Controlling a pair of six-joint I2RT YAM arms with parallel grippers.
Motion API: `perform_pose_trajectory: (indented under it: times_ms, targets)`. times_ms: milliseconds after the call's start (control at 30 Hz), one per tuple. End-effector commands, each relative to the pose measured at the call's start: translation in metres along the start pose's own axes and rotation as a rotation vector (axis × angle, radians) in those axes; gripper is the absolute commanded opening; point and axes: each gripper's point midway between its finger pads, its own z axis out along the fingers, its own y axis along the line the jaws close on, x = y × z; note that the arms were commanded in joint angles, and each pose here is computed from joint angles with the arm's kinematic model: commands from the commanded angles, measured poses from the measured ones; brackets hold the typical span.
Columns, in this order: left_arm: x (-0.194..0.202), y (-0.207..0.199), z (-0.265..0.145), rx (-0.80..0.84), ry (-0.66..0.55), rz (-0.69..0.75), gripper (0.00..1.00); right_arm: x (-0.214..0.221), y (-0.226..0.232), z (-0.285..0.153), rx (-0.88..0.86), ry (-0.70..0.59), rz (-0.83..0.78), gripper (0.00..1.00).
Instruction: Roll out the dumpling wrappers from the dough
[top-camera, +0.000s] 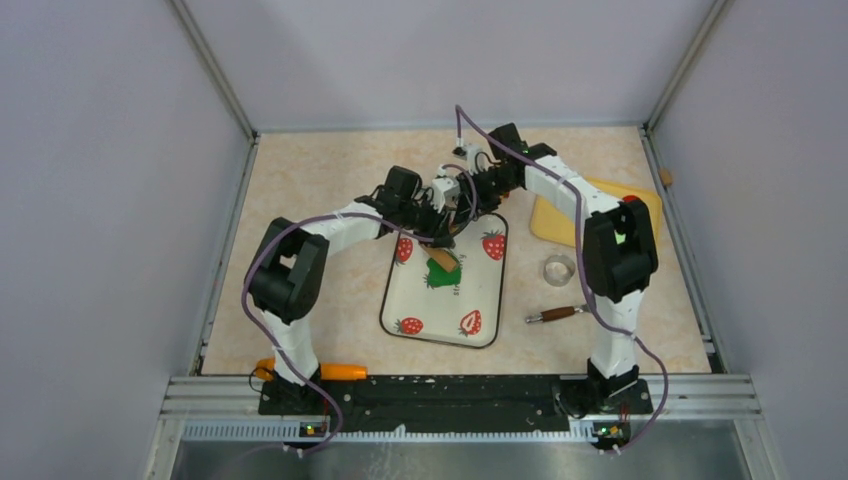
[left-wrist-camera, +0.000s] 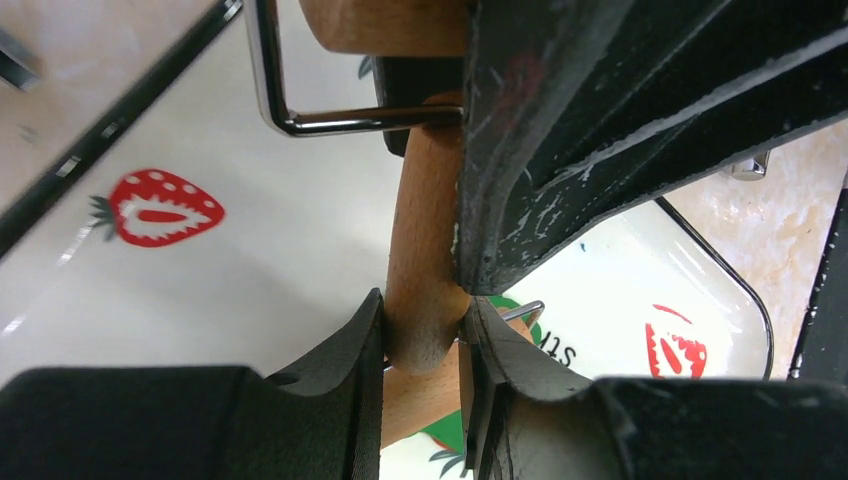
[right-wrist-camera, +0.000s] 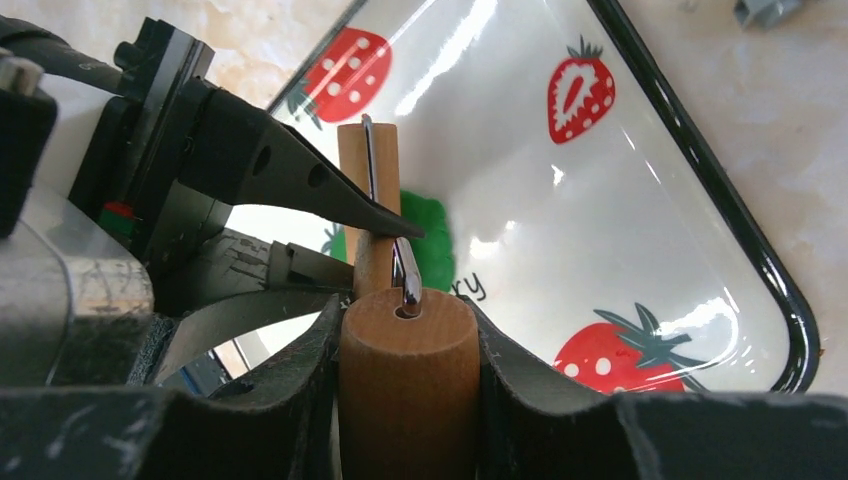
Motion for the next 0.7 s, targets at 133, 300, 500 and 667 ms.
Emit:
perform_pose_trajectory:
  times_ms: [133,300,500,667]
  targets:
    - [0.018,0.008,0.032,-0.002,-0.009,-0.212,0.00,0.063,-0.046,0.031,0.232,0.241,-0.159,0.00]
    - [0.021,0.020,0.045,-0.015,-0.001,-0.214,0.00,0.074,-0.062,0.027,0.279,0.267,-0.149,0.00]
    - [0.007,0.024,0.058,0.003,-0.012,-0.199,0.00,0.081,-0.079,0.020,0.314,0.273,-0.127,0.00]
    - [-0.003,0.030,0.067,0.005,-0.016,-0.199,0.00,0.084,-0.087,0.016,0.334,0.274,-0.117,0.00]
